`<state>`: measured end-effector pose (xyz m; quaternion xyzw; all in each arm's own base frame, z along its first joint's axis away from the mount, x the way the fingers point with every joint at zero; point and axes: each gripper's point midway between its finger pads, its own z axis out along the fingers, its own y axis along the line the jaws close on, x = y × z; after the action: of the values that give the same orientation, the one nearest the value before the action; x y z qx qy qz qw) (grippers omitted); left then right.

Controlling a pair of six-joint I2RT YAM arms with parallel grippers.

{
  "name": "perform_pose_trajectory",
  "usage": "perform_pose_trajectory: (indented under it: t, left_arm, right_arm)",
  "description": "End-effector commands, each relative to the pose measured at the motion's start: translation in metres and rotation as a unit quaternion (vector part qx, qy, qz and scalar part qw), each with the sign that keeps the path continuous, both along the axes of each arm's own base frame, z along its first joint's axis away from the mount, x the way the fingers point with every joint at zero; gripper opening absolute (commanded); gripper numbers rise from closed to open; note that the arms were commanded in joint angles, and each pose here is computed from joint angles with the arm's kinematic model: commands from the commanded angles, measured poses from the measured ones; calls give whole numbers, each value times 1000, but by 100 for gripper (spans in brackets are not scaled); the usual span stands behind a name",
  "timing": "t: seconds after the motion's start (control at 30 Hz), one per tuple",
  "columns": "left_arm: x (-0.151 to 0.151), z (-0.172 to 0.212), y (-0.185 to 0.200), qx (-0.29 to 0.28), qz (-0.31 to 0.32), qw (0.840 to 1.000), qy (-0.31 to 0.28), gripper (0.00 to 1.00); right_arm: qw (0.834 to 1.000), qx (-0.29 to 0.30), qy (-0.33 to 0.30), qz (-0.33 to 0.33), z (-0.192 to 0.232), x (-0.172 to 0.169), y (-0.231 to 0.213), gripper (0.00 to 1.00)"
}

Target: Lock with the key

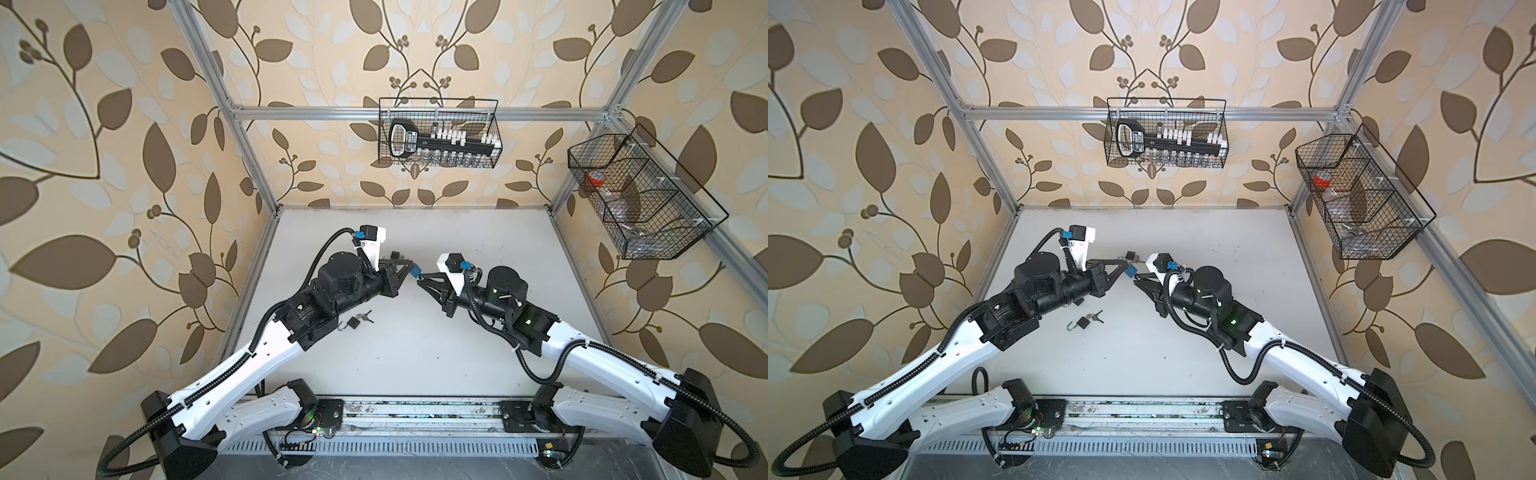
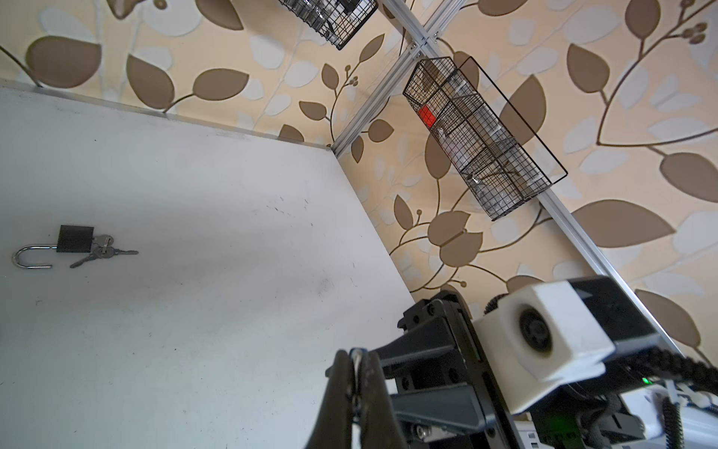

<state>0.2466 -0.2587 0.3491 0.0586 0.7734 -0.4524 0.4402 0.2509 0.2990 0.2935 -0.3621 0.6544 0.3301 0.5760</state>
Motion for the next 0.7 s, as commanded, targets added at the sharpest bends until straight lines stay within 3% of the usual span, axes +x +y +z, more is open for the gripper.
perform_pose_trajectory:
  t: [0.0,0.3,0.67]
  left_arm:
    - [3,21,1,-28,6,999,-20,0]
    - [1,23,4,-29,10,999,-21,0]
    - [-4,52,25,-44,42,997,-51,0]
  right_arm:
    - [1000,21,-20,2,23,-2,1,15]
    - [1000,19,-16,-5,20,-1,-1,0]
    - [999,-16,30,-19,-26,-7,-13,0]
